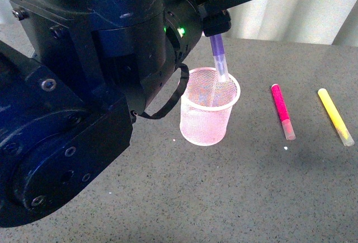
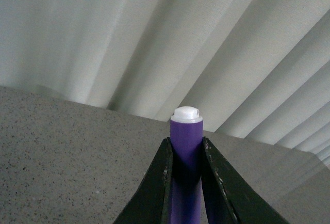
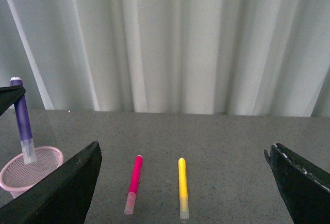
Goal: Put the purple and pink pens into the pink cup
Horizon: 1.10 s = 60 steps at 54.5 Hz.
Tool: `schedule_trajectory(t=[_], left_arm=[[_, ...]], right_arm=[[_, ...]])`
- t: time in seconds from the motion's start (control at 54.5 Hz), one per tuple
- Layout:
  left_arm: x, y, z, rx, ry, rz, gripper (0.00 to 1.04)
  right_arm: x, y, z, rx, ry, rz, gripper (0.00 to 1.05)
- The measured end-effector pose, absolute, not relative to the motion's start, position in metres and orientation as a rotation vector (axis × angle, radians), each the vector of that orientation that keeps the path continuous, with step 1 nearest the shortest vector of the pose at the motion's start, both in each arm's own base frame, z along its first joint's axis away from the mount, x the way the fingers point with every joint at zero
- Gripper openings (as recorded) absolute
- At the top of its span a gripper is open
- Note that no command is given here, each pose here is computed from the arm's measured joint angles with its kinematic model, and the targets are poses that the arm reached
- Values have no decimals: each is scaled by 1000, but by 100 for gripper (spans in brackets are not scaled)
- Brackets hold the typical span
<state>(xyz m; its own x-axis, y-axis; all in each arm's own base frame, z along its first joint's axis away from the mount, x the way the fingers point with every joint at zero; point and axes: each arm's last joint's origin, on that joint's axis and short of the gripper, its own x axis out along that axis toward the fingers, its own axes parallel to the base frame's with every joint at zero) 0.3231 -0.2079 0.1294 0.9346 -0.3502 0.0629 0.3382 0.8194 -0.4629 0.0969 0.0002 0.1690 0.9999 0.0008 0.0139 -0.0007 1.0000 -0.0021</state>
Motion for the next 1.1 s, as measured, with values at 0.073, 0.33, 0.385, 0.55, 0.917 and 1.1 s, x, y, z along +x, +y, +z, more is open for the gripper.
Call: schedule_trajectory(t=[0.073,0.33,0.385,0.55,0.917,1.1], left_arm=[[327,-209,128,-487,18,-361,12],[333,-208,120,-471,18,-342,12],[333,-208,120,-468,17,-342,12],[334,-207,120,-464,13,-346,12],[329,-198,115,-451,25,-351,92],[317,-171,146,-414,61,-365,98]], right_arm=[[97,0,169,-2,-14,1,98],[97,0,169,-2,-14,1,98],[97,0,169,-2,-14,1,98],[97,0,169,-2,-14,1,98],[97,0,169,-2,-14,1,98],[97,0,169,-2,-14,1,98]])
